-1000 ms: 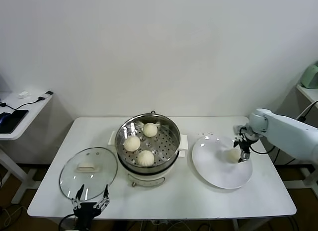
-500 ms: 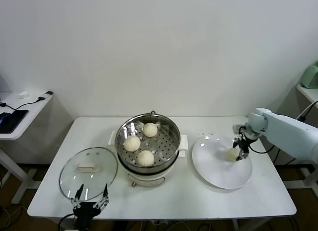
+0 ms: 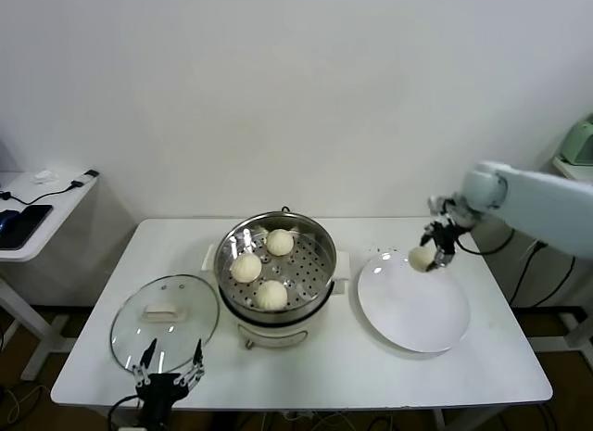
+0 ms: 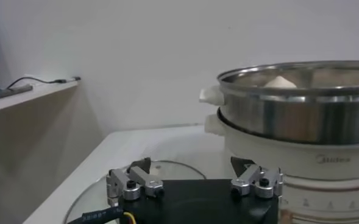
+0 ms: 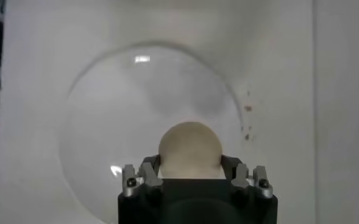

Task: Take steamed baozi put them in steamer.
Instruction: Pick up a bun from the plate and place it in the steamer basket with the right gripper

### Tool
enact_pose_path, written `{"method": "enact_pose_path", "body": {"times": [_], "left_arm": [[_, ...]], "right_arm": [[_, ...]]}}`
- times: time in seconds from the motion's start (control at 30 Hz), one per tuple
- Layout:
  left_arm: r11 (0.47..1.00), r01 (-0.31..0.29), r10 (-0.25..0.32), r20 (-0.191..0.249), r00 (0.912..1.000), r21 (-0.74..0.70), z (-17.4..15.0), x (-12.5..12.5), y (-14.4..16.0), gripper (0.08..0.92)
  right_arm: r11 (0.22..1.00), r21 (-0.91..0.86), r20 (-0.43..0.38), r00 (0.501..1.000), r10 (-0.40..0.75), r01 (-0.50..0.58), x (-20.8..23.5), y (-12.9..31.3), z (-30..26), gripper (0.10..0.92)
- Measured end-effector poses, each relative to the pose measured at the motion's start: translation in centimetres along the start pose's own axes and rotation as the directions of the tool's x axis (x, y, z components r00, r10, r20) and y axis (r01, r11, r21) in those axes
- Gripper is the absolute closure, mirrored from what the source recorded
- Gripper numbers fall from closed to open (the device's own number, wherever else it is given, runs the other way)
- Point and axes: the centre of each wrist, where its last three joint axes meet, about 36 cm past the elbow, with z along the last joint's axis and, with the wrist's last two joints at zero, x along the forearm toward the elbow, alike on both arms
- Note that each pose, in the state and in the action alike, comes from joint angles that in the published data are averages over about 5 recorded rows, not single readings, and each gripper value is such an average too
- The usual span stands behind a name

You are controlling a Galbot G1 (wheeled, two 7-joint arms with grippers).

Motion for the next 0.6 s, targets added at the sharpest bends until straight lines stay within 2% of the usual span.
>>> {"method": "enact_pose_path", "body": {"times": [0.17, 0.3, 0.6], "left_arm": [[1.000, -0.009, 0.009, 0.013, 0.9999, 0.002, -0.5, -0.1, -0.2, 0.177], [1.000, -0.014, 0.014, 0.020, 0.9997, 0.004, -0.8, -0.2, -0.3, 0.177], [1.000, -0.015, 0.015, 0.027, 0.9995, 0.006, -1.0, -0.3, -0.1, 0.177]], "right_arm": [[0.998, 0.057, 0.072, 0.997, 0.012, -0.016, 4.6, 0.3, -6.6, 0.360], [0.995, 0.094, 0.120, 0.993, 0.007, -0.018, 6.4, 1.1, -12.0, 0.361], [0.991, 0.131, 0.132, 0.991, -0.006, -0.012, 5.3, 2.8, -21.4, 0.361]]}}
